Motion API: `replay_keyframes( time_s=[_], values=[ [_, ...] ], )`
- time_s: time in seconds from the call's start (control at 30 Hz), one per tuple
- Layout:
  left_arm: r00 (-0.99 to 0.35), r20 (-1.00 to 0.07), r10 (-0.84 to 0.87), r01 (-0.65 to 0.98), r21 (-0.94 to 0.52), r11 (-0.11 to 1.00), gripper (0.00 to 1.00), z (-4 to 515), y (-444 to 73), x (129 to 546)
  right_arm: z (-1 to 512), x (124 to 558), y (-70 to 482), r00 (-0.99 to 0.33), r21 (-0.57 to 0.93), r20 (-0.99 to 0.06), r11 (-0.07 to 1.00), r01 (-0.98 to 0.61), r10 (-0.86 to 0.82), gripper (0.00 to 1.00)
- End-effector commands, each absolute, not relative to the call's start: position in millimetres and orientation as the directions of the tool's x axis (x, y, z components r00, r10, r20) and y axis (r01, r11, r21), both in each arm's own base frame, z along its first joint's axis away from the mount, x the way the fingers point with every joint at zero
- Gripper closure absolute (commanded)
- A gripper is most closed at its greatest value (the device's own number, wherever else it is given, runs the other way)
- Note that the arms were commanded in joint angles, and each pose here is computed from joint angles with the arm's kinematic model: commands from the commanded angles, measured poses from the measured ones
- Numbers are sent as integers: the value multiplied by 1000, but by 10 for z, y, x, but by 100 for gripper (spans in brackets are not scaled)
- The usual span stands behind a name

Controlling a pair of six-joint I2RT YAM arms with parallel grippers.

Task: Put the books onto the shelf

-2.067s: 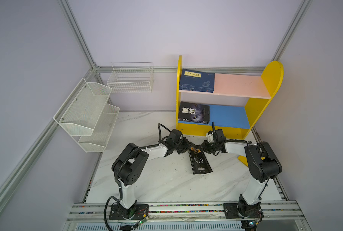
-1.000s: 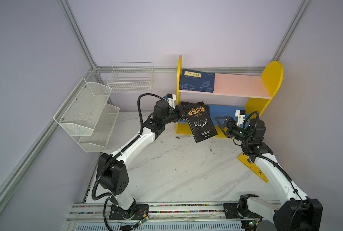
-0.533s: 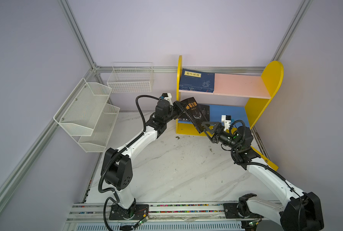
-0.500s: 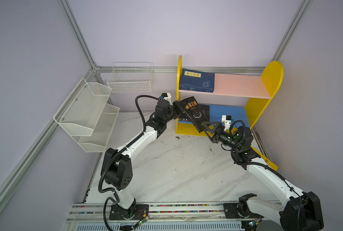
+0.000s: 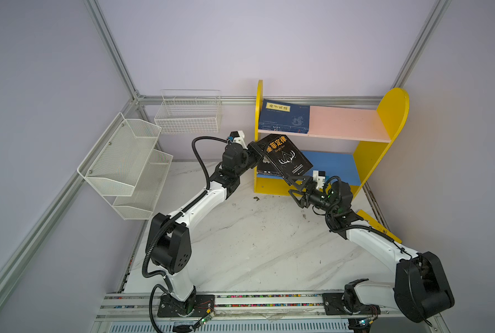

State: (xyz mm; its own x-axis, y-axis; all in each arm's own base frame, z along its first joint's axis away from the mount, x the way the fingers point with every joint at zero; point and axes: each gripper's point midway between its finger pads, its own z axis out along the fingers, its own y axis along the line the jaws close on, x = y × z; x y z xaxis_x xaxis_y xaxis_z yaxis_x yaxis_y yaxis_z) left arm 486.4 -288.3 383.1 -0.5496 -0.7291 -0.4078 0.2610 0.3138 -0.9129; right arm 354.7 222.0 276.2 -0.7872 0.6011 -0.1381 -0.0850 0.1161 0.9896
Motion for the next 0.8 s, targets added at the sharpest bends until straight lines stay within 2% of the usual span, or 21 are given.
replay_keyframes(
  time_s=[0.0,0.1,0.13,0.23,0.3,0.4,0.5,0.63,0.67,0.7,0.77],
  values=[
    [-450,-400,-798,497,-855,148,100,5012,-2785,4658,2888,3551,2227,-786,995,-73,-5,-97,613,6],
    [-454,-396,-798,500,-855,139,100,5027,-2790,4654,2957,3597,2191,-766,991,-57,-55,-120,640,7],
    [-460,-393,-797,497,-857,135,100,5019,-2796,4658,2997,3619,2174,-756,989,-58,-68,-135,651,10],
    [-464,-385,-798,488,-863,132,100,4969,-2803,4659,3080,3717,2141,-729,982,-49,-99,-159,682,24],
    [-464,-381,-800,480,-867,134,100,4931,-2799,4659,3124,3775,2111,-710,978,-40,-117,-170,703,39],
    [-465,-370,-804,464,-875,134,100,4863,-2798,4657,3198,3832,2095,-697,973,-35,-136,-188,716,53],
    [-473,-362,-803,451,-883,132,100,4805,-2841,4640,3227,3876,2067,-679,971,-27,-142,-192,734,65],
    [-486,-353,-799,418,-897,142,100,4695,-2873,4643,3305,3920,2020,-650,969,-48,-123,-215,759,70],
    [-487,-355,-798,409,-900,151,97,4667,-2866,4648,3316,3938,2018,-648,970,-61,-108,-217,759,71],
    [-486,-360,-796,397,-903,166,89,4630,-2858,4648,3317,3967,2019,-645,973,-79,-81,-215,760,76],
    [-479,-377,-793,379,-904,200,76,4574,-2823,4636,3284,4036,1991,-638,979,-120,-18,-205,761,79]
  ],
)
